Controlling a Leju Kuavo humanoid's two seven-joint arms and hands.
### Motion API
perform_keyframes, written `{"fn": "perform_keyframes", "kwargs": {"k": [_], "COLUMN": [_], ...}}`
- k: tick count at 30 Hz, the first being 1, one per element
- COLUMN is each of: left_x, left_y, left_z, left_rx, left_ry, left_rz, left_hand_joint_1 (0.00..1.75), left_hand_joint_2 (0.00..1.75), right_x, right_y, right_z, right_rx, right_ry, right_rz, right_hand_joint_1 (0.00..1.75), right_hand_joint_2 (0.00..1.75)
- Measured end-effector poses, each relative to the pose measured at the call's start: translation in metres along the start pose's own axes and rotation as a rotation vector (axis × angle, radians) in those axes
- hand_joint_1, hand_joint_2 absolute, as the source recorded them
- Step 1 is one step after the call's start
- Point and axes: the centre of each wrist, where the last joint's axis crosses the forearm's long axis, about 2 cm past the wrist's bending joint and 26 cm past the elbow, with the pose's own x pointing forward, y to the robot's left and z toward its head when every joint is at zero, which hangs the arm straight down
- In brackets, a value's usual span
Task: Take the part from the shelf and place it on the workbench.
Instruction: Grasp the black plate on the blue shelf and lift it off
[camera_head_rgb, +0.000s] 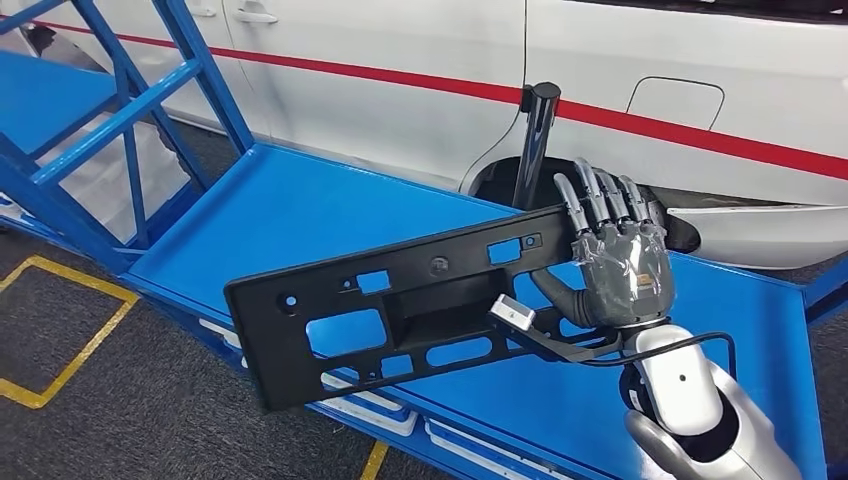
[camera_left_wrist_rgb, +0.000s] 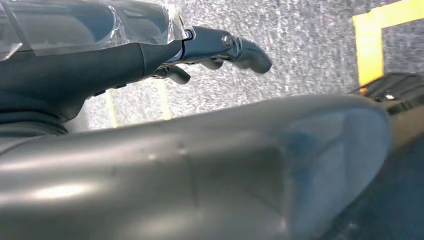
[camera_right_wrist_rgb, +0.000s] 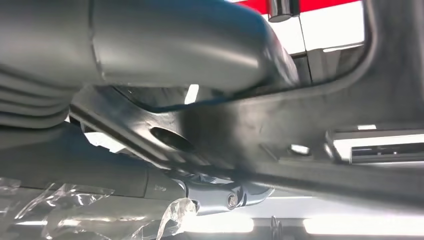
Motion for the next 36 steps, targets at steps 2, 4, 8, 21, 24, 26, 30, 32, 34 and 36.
{"fn": "perform_keyframes", "kwargs": {"k": [2, 4, 8, 21, 24, 26, 30, 32, 34, 36], "left_x": [0.0, -0.001, -0.001, -0.002, -0.001, 0.0, -0.001, -0.001, -0.001, -0.001], "left_y": [0.0, 0.0, 0.002, 0.001, 0.0, 0.0, 0.0, 0.0, 0.0, 0.0], "left_z": [0.0, 0.0, 0.0, 0.0, 0.0, 0.0, 0.0, 0.0, 0.0, 0.0], "left_rx": [0.0, 0.0, 0.003, 0.001, 0.001, 0.001, 0.001, 0.001, 0.001, 0.001], "left_ry": [-0.01, -0.016, -0.033, -0.029, -0.024, -0.021, -0.02, -0.025, -0.028, -0.028], "left_rz": [-0.001, -0.001, 0.001, 0.003, 0.003, 0.003, 0.0, -0.005, -0.009, -0.012], "left_hand_joint_1": [0.0, 0.0, 0.0, 0.0, 0.0, 0.0, 0.0, 0.0, 0.0, 0.0], "left_hand_joint_2": [0.0, 0.0, 0.0, 0.0, 0.0, 0.0, 0.0, 0.0, 0.0, 0.0], "right_x": [0.004, 0.007, 0.01, 0.012, 0.011, 0.011, 0.008, 0.007, 0.006, 0.005], "right_y": [0.001, 0.002, 0.003, 0.008, 0.009, 0.009, 0.011, 0.012, 0.014, 0.016], "right_z": [0.0, 0.0, 0.0, 0.002, 0.002, 0.004, 0.007, 0.01, 0.013, 0.016], "right_rx": [-0.001, 0.004, 0.006, 0.027, 0.024, 0.013, -0.056, -0.103, -0.142, -0.163], "right_ry": [-0.007, -0.016, -0.035, -0.046, -0.034, -0.017, 0.023, 0.044, 0.059, 0.069], "right_rz": [-0.01, -0.015, -0.014, -0.001, 0.005, 0.006, -0.009, -0.027, -0.041, -0.046], "right_hand_joint_1": [0.0, 0.0, 0.0, 0.0, 0.0, 0.0, 0.0, 0.0, 0.0, 0.0], "right_hand_joint_2": [0.0, 0.0, 0.0, 0.0, 0.0, 0.0, 0.0, 0.0, 0.0, 0.0]}}
